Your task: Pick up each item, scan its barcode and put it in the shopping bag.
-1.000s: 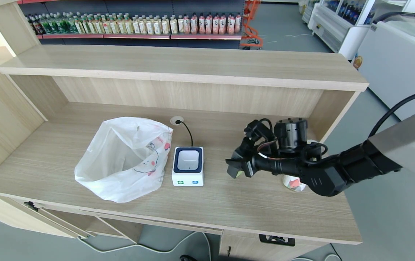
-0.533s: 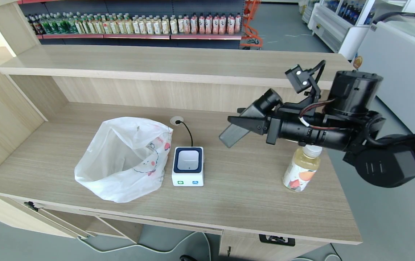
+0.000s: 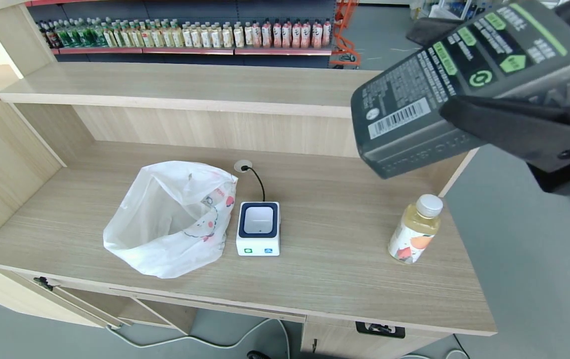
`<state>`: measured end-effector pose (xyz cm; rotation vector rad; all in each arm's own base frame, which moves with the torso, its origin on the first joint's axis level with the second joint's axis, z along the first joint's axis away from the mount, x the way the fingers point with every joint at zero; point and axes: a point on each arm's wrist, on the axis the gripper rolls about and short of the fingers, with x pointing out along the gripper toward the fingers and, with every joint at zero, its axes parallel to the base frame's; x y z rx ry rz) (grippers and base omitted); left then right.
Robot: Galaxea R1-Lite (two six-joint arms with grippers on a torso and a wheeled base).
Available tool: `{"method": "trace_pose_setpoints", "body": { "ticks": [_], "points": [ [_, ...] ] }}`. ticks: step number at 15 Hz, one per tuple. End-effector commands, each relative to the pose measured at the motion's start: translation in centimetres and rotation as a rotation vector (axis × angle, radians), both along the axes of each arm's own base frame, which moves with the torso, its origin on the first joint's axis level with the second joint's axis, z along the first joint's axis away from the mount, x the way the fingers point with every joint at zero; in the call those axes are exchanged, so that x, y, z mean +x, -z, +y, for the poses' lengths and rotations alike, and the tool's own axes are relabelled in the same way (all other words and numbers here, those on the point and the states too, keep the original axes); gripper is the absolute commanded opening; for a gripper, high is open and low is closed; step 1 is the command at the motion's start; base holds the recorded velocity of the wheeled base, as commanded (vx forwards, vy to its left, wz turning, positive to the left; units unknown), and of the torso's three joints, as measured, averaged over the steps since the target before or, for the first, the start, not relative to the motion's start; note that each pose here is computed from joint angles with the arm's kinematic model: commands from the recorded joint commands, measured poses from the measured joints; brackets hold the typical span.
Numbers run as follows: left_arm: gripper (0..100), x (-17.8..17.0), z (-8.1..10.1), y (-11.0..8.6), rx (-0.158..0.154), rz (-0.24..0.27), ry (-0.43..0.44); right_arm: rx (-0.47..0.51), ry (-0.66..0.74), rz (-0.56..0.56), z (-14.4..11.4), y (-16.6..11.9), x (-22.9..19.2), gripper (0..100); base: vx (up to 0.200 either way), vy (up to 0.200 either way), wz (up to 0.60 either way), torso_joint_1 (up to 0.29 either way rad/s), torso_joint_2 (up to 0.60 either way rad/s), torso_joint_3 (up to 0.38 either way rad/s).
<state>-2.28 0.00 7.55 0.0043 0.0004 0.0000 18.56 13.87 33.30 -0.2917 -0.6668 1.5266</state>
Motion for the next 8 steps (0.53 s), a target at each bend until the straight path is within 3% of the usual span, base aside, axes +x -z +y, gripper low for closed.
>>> {"method": "trace_pose_setpoints", "body": {
  "ticks": [1,5,8],
  "points": [
    [100,0.0,0.0,0.0,0.0,0.0,0.0,-0.004,-0.045,-0.201,-0.3,0.3,-1.2,0,0.0,0.0,0.0,0.0,0.0,0.0],
    [100,0.0,0.0,0.0,0.0,0.0,0.0,-0.009,-0.193,-0.445,-0.7,1.7,-2.0,0,0.0,0.0,0.0,0.0,0.0,0.0],
    [100,0.0,0.0,0.0,0.0,0.0,0.0,0.004,-0.234,-0.561,-0.6,2.2,-1.9,0,0.0,0.0,0.0,0.0,0.0,0.0]
  ]
}}
